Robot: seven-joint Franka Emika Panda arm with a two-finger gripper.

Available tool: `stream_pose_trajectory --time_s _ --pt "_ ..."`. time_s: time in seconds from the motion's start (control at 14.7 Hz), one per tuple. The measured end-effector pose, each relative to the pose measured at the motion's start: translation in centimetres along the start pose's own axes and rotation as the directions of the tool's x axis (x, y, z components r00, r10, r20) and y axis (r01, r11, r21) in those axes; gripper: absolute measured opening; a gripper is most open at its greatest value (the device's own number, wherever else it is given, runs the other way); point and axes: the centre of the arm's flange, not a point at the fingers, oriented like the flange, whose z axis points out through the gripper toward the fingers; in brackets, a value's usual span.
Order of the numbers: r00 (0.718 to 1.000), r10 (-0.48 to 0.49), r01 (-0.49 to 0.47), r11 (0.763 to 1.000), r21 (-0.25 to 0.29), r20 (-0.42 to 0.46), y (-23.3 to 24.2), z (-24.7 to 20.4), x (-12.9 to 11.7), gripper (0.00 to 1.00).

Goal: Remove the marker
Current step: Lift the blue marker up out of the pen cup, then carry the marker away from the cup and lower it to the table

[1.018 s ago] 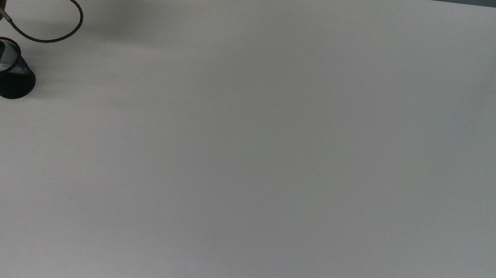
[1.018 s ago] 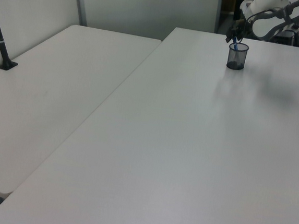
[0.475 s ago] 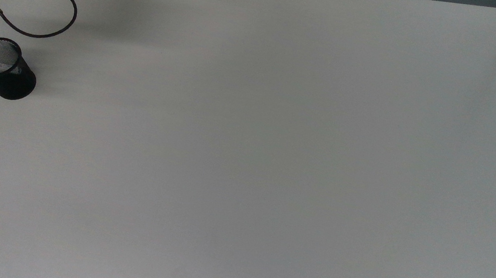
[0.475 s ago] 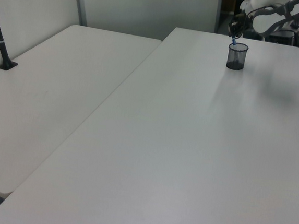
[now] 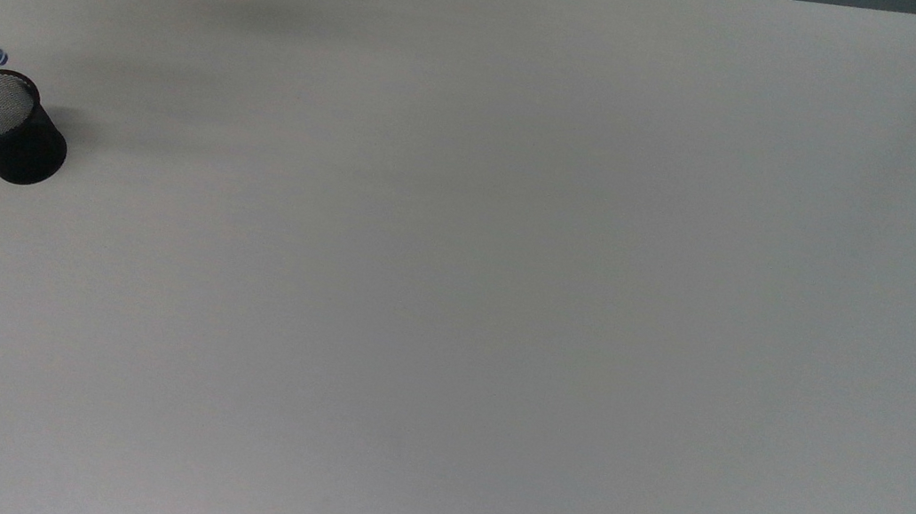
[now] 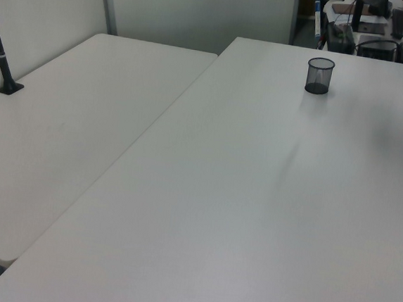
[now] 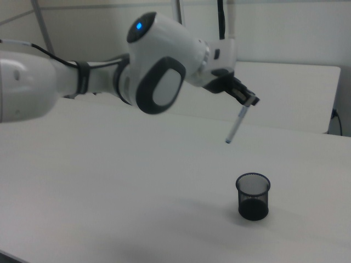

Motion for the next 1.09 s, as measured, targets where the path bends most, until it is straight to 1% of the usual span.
stream_pose_trajectory --time_s 0.07,0.14,0.2,0.27,0.34,0.41,0.48,0.54,0.75,0.81,0.88,0.95,1.09 --pt "0.999 -0.027 0.027 1.0 -0.001 0.045 -1.1 -1.0 -0.2 0.18" --pt "0.992 -0.076 0.076 0.997 0.004 0.105 -2.5 -1.5 -1.0 0.18" --pt "0.96 -0.182 0.179 0.983 0.032 0.211 -5.2 -1.4 -3.1 0.18" --pt "0.924 -0.26 0.254 0.965 0.056 0.281 -6.4 -0.9 -4.7 0.18" --pt "0.876 -0.332 0.324 0.943 0.083 0.35 -7.0 -0.1 -6.3 0.18" --pt "0.82 -0.395 0.382 0.917 0.117 0.415 -7.5 0.8 -8.0 0.18" --pt "0.771 -0.441 0.422 0.894 0.15 0.459 -7.9 2.0 -9.6 0.18" --pt "0.734 -0.472 0.446 0.877 0.177 0.489 -8.2 3.5 -11.2 0.18" --pt "0.636 -0.545 0.494 0.831 0.255 0.546 -9.2 8.4 -15.5 0.18" --pt "0.593 -0.581 0.515 0.806 0.292 0.558 -9.6 10.4 -17.2 0.18" --pt "0.561 -0.606 0.531 0.786 0.317 0.564 -10.3 11.7 -18.5 0.18" --pt "0.54 -0.622 0.541 0.773 0.332 0.568 -11.1 12.5 -19.5 0.18" --pt "0.509 -0.647 0.553 0.751 0.361 0.568 -13.1 13.1 -21.3 0.18"
